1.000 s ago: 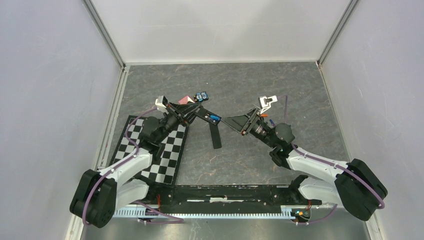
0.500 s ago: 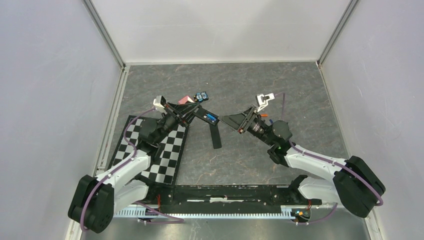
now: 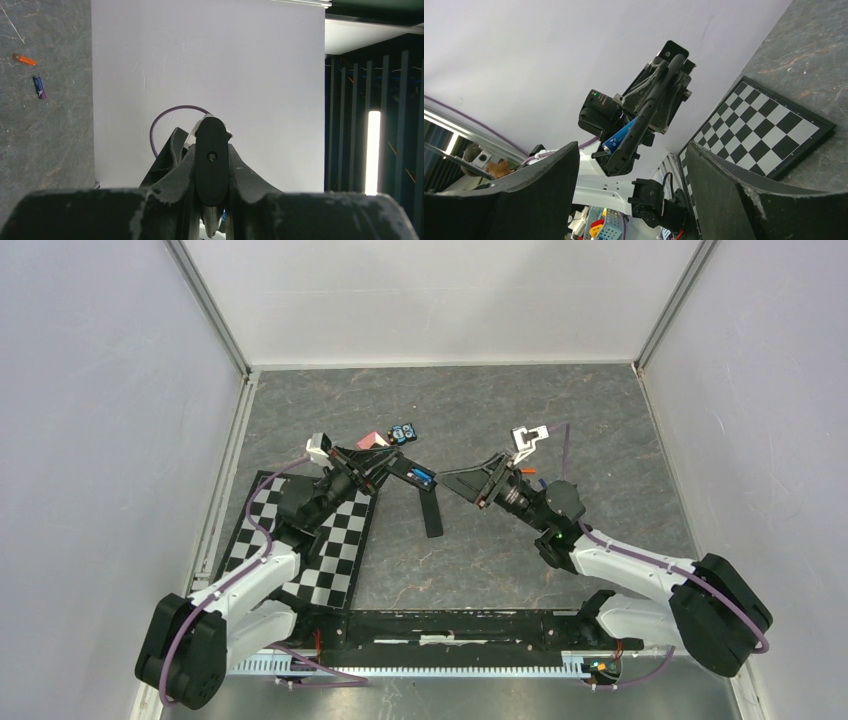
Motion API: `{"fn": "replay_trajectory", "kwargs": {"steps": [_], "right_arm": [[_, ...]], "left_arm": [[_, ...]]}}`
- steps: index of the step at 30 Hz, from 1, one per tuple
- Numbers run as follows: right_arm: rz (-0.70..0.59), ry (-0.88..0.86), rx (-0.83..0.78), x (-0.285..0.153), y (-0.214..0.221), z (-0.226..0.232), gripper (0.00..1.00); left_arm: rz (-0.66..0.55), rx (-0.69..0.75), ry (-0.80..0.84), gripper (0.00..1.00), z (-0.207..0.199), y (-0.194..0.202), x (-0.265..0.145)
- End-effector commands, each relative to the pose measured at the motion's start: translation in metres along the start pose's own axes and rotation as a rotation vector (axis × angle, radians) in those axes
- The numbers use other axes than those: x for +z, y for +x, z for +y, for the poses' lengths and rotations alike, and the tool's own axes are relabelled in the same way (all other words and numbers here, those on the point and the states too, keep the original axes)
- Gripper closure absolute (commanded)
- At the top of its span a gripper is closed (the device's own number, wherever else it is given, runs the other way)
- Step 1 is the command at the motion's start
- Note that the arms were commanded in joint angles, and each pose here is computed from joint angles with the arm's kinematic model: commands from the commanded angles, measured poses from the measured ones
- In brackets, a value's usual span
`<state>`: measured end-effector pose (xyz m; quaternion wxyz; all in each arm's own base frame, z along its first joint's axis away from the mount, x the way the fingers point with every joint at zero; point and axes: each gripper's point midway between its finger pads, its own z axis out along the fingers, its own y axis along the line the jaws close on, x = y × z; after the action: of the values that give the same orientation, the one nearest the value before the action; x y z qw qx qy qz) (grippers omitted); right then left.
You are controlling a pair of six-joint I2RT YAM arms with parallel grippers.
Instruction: Load the batteries into the remote control
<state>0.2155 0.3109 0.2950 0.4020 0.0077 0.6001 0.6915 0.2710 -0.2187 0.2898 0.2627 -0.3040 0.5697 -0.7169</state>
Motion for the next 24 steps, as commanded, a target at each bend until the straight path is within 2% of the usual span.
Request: {"fn": "replay_trajectory", "kwargs": {"steps": [1,24], "right_arm": [[0.003,-0.119,-0.065,0.008,-0.005,0.034,0.19],[0.008,0.001,0.03,0.017,-0.001,0.003,0.31]], "left_arm": [[0.002,0.027,0.045,0.98,-0.013,0.003,-0.001],[0.021,0.057,0.04,0.98,-0.004,0.004,0.002]]}}
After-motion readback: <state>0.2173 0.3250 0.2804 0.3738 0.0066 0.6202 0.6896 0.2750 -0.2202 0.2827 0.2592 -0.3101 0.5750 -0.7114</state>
